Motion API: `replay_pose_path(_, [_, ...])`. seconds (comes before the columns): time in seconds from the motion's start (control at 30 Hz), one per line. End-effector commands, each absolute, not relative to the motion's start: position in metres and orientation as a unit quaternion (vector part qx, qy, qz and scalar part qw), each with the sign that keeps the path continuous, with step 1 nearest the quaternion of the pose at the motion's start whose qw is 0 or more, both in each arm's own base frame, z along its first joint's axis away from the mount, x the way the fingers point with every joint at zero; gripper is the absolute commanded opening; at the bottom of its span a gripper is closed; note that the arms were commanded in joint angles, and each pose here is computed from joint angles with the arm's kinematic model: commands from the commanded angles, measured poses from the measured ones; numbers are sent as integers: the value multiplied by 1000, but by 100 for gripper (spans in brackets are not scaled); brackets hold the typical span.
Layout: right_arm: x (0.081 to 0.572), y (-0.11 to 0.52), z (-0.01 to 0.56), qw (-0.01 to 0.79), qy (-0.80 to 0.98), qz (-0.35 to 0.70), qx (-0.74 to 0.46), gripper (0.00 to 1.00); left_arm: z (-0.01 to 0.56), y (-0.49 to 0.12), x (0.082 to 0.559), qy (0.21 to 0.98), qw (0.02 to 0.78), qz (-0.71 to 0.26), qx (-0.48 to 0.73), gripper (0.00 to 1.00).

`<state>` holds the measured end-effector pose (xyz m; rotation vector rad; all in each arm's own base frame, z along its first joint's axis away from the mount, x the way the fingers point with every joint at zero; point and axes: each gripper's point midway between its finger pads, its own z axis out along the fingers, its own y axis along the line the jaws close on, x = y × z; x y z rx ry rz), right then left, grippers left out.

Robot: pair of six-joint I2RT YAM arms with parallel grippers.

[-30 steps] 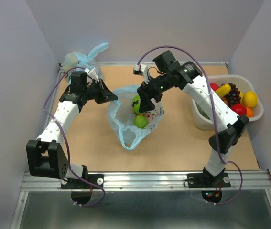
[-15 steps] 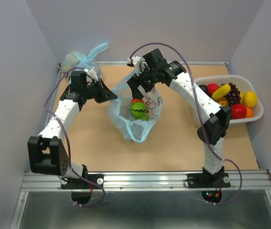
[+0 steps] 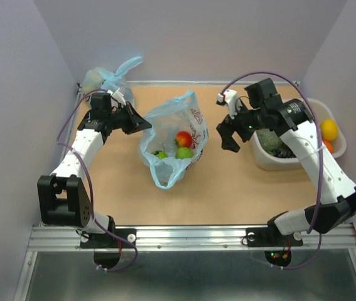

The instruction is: Place the fake fruits into the plastic bag and tie a complex knot

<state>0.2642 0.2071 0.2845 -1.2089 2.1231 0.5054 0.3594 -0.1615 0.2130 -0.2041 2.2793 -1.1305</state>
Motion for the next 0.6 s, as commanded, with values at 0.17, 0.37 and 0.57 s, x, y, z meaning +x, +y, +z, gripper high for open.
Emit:
replay_pose_path(0.17, [344, -4, 252, 304, 936, 118, -134, 91, 235, -161, 361, 841, 320, -432, -59, 0])
replay_pose_path(0.37, [390, -71, 282, 358, 926, 118, 13, 88, 236, -162, 359, 839, 321, -436, -59, 0])
replay_pose_path(0.57, [402, -106, 250, 322, 942, 48, 74, 88, 237, -161, 359, 837, 327, -435, -56, 0])
